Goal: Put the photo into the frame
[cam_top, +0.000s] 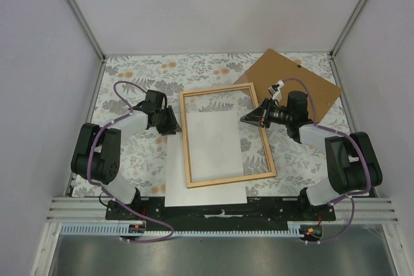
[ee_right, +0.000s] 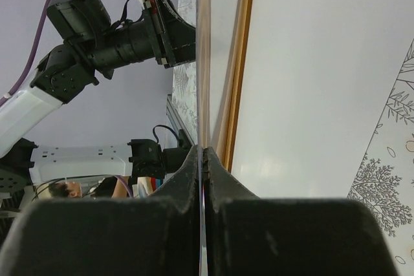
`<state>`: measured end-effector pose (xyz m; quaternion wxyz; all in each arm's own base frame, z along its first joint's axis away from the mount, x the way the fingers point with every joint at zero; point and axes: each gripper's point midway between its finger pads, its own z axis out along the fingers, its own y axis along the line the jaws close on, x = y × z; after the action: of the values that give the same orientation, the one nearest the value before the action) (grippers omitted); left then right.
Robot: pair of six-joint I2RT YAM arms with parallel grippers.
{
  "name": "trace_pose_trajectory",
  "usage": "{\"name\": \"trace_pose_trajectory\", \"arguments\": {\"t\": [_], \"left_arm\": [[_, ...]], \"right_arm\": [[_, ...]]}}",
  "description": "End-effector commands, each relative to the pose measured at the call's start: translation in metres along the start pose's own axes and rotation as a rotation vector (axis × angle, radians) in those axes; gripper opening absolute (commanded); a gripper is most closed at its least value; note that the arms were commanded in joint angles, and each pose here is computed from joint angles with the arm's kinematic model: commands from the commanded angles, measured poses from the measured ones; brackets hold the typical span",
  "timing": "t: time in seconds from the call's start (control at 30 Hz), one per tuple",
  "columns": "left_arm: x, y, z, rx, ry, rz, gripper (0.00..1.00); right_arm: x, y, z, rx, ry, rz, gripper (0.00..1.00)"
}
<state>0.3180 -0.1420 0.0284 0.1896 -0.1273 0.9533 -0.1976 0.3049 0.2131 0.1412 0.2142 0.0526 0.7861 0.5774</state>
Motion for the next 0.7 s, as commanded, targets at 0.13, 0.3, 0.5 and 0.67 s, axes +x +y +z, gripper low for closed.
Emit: {"name": "trace_pose_trajectory", "arguments": {"t": [0.13, 0.3, 0.5, 0.67], "left_arm": [[-0.0020, -0.0029, 0.0016, 0.026, 0.003, 0.034, 0.37], [-0.0009, -0.0027, 0.0022, 0.026, 0.008, 0.033, 0.37], [-0.0011, -0.0030, 0.0022, 0.029, 0.007, 0.035, 0.37], [-0.0007, -0.0030, 0.0025, 0.029, 0.010, 0.034, 0.36]], "right_arm": [[-0.0096, 0.0118, 0.0020, -0.049, -0.034, -0.090, 0.00], [-0.0082, 0.0114, 0.0017, -0.053, -0.045, -0.108, 0.00], [-0.0069, 0.0069, 0.0040, -0.052, -0.048, -0.116, 0.00], [-0.0041, 0.0045, 0.0052, -0.053, -0.054, -0.120, 0.00]]}}
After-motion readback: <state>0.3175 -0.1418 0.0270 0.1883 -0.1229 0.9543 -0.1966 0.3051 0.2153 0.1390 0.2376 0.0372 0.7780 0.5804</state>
